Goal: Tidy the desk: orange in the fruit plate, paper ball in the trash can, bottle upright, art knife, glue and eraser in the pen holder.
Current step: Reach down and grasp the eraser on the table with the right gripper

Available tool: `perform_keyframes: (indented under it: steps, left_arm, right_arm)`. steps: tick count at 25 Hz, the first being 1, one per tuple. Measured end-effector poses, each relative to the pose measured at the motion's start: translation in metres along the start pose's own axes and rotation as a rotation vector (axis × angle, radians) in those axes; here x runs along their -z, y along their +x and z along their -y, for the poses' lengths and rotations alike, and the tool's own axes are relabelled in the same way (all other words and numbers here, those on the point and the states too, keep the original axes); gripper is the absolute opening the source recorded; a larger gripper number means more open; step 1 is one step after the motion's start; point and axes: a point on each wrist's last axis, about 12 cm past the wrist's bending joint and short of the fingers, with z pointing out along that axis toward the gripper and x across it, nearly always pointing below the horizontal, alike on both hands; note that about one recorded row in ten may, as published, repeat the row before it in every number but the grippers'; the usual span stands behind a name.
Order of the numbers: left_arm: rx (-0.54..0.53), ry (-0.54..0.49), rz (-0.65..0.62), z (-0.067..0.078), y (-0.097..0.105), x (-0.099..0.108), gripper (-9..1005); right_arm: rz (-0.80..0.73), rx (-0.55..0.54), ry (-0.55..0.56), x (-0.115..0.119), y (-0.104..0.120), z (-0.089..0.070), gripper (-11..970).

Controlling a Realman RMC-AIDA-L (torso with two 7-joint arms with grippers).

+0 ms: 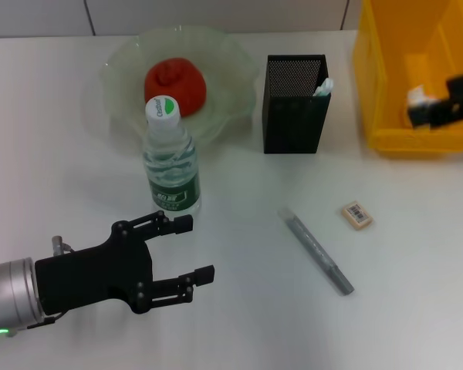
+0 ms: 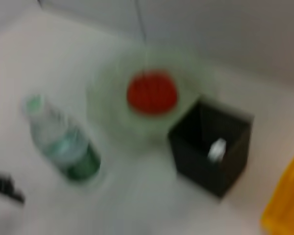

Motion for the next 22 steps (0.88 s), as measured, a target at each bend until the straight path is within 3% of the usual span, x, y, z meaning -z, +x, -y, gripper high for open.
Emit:
perform_keyframes:
  steps: [3, 4, 5, 9, 14, 22]
  left_arm:
    - [0.0, 0.002, 0.0, -0.001, -0.001, 0.0, 798]
    - [0.0, 0.003, 0.0, -0.001, -0.001, -0.001, 798]
    - [0.0, 0.003, 0.0, -0.001, -0.001, -0.001, 798]
    - [0.0, 0.003, 0.0, -0.001, -0.001, -0.001, 798]
    - [-0.002, 0.004, -0.001, -0.001, -0.001, -0.002, 798]
    - [-0.001, -0.001, -0.005, -0.001, 0.0, -0.001, 798]
  right_arm:
    - [-0.16, -0.001, -0.008, -0.024, -0.002, -0.004, 837]
    - [-0.256, 0.0, 0.013, -0.045, 0.0, -0.007, 838]
    - [-0.256, 0.0, 0.013, -0.045, 0.0, -0.007, 838]
    - [-0.397, -0.013, 0.06, -0.094, 0.004, -0.013, 837]
    - [-0.455, -0.018, 0.08, -0.126, 0.005, -0.016, 836]
    - [-0.469, -0.043, 0.089, -0.147, 0.006, -0.013, 816]
